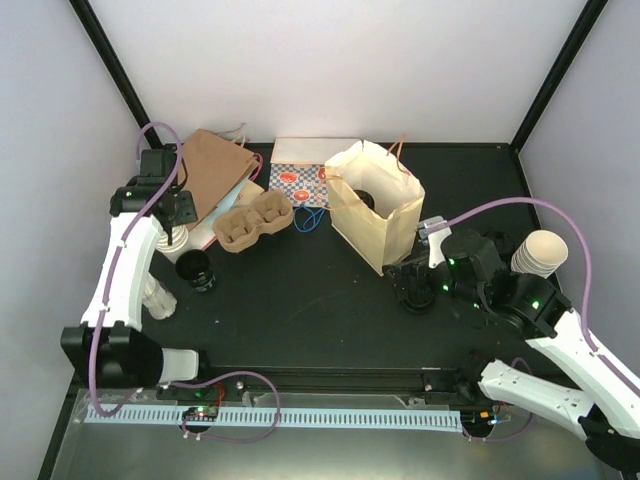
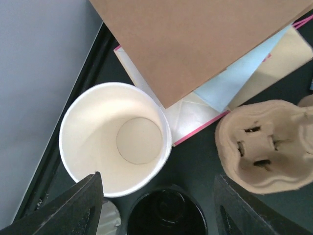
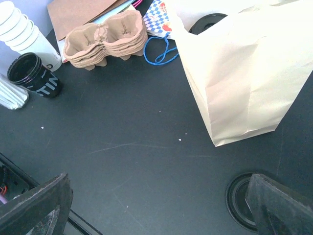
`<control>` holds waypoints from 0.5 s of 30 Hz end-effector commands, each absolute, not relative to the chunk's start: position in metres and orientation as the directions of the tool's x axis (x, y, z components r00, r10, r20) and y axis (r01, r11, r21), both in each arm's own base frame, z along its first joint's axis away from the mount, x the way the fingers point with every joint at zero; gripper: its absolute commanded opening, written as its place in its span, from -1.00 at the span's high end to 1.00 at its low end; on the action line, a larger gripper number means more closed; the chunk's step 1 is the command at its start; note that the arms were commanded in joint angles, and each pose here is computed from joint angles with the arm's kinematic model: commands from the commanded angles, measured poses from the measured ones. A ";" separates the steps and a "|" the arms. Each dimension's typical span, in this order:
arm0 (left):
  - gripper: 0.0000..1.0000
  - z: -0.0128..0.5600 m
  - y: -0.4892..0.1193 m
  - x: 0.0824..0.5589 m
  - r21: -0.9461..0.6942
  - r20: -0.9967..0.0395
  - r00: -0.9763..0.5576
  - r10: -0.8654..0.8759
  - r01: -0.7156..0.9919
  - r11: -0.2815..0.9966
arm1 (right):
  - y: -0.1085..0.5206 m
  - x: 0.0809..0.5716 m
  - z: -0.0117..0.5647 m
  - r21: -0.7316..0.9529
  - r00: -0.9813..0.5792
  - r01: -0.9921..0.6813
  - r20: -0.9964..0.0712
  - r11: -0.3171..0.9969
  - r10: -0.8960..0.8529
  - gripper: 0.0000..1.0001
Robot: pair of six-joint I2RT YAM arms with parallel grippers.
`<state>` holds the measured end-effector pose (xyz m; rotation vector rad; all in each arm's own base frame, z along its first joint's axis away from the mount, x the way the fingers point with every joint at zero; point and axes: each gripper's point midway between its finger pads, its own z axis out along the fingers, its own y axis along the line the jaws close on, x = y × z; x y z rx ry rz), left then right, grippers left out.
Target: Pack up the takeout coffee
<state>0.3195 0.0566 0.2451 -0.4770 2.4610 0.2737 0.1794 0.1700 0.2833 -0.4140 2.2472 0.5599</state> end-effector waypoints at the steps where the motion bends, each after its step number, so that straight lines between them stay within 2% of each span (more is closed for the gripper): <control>1: -0.23 0.245 0.065 0.338 0.047 -0.587 -0.757 -0.288 -0.387 0.921 | 0.164 0.177 0.286 0.247 -0.641 -0.460 -0.758 0.853 -0.126 -1.00; 6: 0.02 0.224 0.058 0.348 -0.001 -0.496 -0.816 -0.298 -0.343 0.939 | 0.166 0.176 0.284 0.250 -0.640 -0.470 -0.757 0.846 -0.132 -1.00; 12: 0.21 0.206 0.067 0.348 0.030 -0.447 -0.834 -0.323 -0.375 0.926 | 0.168 0.176 0.283 0.247 -0.641 -0.478 -0.754 0.843 -0.143 -1.00; 15: 0.19 0.201 0.072 0.347 0.044 -0.448 -0.830 -0.333 -0.392 0.919 | 0.170 0.176 0.283 0.250 -0.643 -0.481 -0.753 0.841 -0.144 -1.00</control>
